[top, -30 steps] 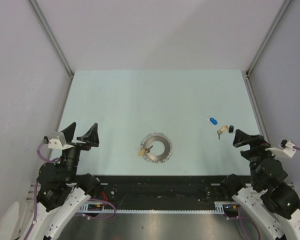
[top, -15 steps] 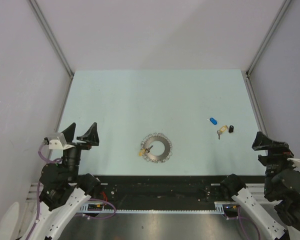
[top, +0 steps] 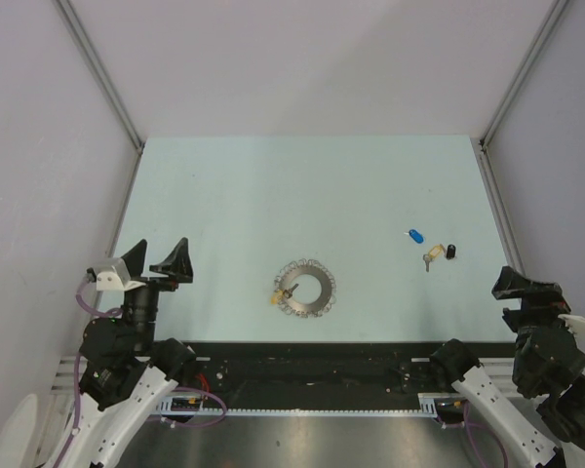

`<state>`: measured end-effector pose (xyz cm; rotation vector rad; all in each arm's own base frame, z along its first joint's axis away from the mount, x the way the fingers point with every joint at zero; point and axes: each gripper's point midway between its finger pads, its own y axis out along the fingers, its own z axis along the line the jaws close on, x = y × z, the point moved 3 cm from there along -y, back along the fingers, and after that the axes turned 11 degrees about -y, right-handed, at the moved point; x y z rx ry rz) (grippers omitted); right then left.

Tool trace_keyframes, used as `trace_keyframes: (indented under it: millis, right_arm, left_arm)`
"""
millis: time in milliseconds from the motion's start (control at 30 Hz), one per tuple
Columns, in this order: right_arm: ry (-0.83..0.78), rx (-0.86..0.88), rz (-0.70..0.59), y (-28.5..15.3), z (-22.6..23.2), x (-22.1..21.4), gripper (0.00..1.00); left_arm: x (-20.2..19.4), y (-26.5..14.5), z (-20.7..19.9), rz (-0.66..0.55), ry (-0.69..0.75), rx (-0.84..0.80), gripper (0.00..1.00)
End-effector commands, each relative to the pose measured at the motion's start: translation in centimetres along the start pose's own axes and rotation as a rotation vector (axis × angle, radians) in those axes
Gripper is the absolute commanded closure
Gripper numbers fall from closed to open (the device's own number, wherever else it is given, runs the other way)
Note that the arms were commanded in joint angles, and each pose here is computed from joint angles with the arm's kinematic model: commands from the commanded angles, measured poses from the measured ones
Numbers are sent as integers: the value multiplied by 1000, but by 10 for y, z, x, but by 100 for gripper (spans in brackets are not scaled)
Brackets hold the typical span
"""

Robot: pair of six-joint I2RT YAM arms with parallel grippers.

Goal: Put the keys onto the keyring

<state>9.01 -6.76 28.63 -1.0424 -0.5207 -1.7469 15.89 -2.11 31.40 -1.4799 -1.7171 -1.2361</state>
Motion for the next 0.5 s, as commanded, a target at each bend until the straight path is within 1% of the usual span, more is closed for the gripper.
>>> trace_keyframes:
  millis: [0, 467]
  right_arm:
    - [56, -9, -14, -3, -3, 6, 0]
    - [46, 7, -2, -2, 1, 3, 0]
  left_arm:
    - [28, -11, 2, -120, -104, 3, 0]
    - [23, -7, -3, -94, -91, -18, 0]
